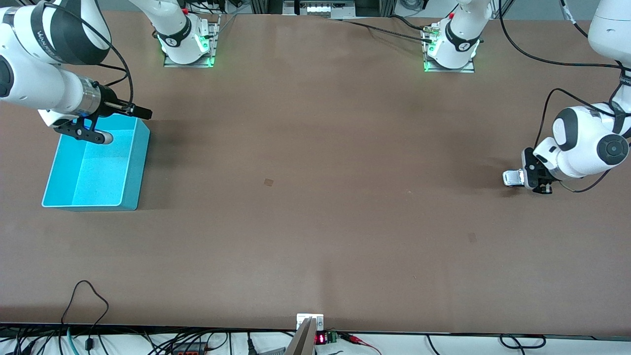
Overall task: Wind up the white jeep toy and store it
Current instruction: 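Pull the jeep backward along the table with the left gripper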
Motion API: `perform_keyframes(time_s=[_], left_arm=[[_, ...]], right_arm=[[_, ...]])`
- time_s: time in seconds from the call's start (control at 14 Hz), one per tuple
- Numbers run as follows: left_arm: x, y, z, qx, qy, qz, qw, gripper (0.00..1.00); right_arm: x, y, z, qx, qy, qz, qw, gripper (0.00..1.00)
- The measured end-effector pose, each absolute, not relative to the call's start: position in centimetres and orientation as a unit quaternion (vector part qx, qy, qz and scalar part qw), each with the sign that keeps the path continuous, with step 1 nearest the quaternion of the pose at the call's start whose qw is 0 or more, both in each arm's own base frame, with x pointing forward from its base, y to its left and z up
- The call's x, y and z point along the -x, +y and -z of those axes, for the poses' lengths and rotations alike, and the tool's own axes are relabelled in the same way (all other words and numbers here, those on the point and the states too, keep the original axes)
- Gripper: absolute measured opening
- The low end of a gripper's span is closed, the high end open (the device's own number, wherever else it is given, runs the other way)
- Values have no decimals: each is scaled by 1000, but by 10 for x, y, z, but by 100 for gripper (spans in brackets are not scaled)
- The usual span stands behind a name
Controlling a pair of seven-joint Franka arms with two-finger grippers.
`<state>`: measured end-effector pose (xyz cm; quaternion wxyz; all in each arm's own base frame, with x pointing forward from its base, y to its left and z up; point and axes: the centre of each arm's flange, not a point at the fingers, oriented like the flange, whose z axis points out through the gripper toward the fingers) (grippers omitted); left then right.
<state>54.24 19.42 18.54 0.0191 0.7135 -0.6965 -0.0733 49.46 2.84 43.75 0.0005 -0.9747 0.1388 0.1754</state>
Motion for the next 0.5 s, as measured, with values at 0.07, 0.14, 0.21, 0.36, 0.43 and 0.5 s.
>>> perform_keyframes(time_s=[0.07, 0.14, 0.21, 0.36, 0.43, 0.5], left_arm=[[-542, 197, -185, -711, -699, 73, 19, 52], [-542, 200, -185, -709, -701, 73, 19, 52], [-543, 203, -185, -705, -705, 73, 20, 52], [-542, 209, -185, -702, -708, 72, 21, 52], [-542, 211, -185, -701, -709, 72, 21, 52], [-542, 212, -185, -699, -711, 72, 21, 52]], right_arm=[[-495, 30, -438, 975, 138, -175, 0, 100], [-495, 30, -438, 975, 137, -175, 0, 100], [-495, 31, -438, 975, 136, -175, 0, 100], [-495, 31, -438, 975, 136, -175, 0, 100], [-495, 31, -438, 975, 136, -175, 0, 100], [-495, 31, -438, 975, 136, -175, 0, 100]])
